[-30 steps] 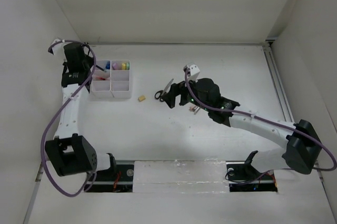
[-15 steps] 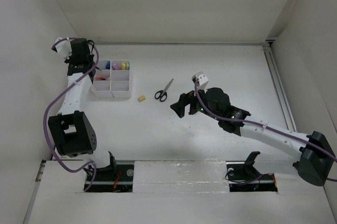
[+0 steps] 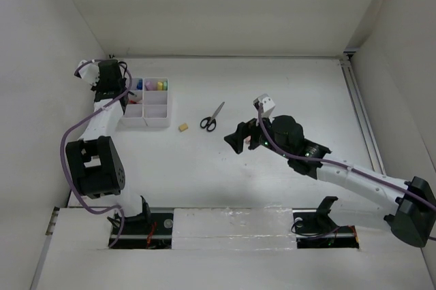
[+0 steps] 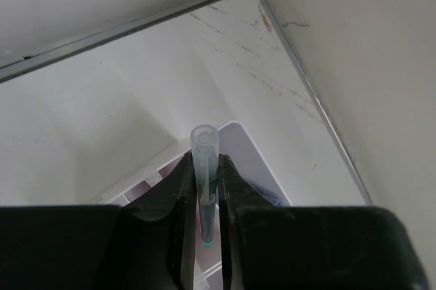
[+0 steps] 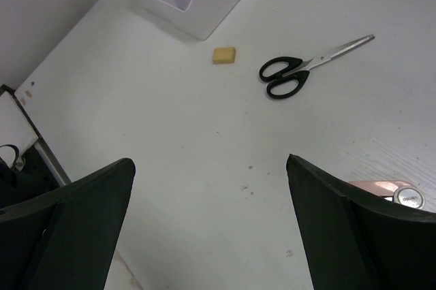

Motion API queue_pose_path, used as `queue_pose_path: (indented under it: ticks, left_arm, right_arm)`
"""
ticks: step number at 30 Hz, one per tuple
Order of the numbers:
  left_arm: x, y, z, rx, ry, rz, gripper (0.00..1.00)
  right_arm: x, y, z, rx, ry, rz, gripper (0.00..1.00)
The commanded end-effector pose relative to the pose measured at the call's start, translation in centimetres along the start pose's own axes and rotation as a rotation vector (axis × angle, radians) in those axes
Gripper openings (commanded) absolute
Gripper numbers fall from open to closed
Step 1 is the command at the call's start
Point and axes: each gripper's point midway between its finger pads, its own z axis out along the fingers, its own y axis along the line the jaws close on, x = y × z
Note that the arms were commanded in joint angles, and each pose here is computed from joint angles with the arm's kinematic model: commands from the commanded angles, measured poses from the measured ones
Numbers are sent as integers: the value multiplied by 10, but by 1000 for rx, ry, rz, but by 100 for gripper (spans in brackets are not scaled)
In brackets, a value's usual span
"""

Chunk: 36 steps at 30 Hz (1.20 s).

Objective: Sort the stationery into containers
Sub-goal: Place the pen in the storage box, then pick up the stapler from the center of the board.

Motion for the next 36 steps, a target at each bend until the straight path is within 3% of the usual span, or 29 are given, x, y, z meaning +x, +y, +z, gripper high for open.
queue_pose_path:
  ticks: [1,2,6,12,15,16,22,27,31,36]
  left_arm:
    - [0,-7,6,28,-18,-65,0]
    - [4,-2,6,20,-10,-60,0]
    - [10,-3,8,44,-4,-66,18]
    - [2,-14,-4,85,-13,-70,67]
    - [-15,-39,-28,172,-45,-65,84]
    - [-15,-49,-37,202,-33,-51,100]
    - [-68,-98,-98,353,-7,-43,100]
    - [-95,-111,-168,521,28,0,100]
    - [-80,-101,-202,614,103,74,100]
    - [-44,-67,-214,620,190,195,100]
  right_arm:
    - [-8,-5,-4,16,-33,-14,99]
    - [-8,-5,-4,16,-33,-14,99]
    - [-9,-5,-6,16,-34,-23,99]
    - [-6,-10,-6,39,-32,-23,99]
    - [-10,-15,-2,75,-35,-23,99]
    - [-9,-18,-1,94,-23,-24,99]
    - [-8,-47,1,286,9,5,99]
    - [18,-107,-27,704,32,187,99]
    - [35,-129,-39,871,32,293,99]
    - [45,-134,-31,959,72,338,90]
